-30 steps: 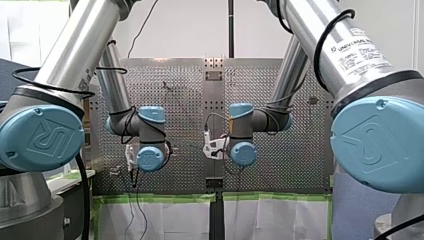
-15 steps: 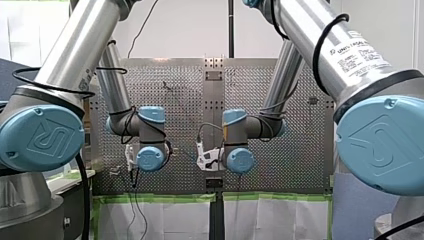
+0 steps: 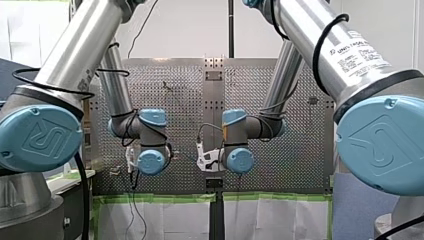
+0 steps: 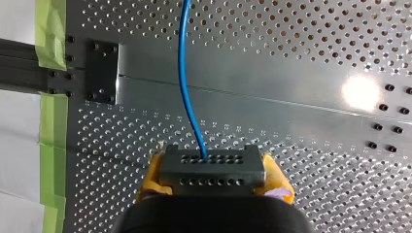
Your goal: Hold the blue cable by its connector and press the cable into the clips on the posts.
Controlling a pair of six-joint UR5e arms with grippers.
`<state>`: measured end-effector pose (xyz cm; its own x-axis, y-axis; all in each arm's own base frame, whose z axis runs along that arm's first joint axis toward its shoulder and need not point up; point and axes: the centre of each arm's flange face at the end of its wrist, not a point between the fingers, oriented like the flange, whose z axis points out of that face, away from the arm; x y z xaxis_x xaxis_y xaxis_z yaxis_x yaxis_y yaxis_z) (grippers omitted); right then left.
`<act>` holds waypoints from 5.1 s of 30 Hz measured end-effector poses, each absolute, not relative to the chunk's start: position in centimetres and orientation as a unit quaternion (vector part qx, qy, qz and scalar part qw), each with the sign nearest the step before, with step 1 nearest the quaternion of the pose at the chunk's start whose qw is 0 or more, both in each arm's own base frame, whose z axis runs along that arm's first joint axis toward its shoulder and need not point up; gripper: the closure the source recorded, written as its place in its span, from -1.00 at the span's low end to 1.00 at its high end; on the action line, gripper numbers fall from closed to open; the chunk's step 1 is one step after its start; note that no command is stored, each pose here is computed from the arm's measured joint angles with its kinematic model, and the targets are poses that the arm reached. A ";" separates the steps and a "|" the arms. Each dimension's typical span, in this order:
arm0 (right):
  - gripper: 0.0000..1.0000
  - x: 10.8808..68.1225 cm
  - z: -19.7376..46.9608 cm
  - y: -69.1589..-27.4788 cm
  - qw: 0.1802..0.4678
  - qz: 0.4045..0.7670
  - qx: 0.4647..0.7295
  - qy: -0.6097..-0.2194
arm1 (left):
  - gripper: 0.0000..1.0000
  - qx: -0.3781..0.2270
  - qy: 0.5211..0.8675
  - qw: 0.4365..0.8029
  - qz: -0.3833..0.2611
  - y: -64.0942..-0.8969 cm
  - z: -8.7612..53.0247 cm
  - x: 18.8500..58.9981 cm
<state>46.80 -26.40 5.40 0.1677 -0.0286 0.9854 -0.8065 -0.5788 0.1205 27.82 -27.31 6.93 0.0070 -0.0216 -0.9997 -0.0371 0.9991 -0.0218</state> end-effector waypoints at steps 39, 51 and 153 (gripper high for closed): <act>1.00 47.5 11.0 -28.6 0.323 0.580 0.666 -0.340 | 0.98 -0.038 0.726 0.685 0.053 -28.1 5.9 22.8; 1.00 48.6 14.5 -29.0 0.299 0.603 0.665 -0.322 | 0.98 -0.042 0.721 0.689 0.055 -26.8 9.7 25.3; 1.00 56.2 33.5 -39.3 0.233 0.702 0.595 -0.315 | 0.98 -0.068 0.657 0.751 0.023 -21.3 32.8 42.1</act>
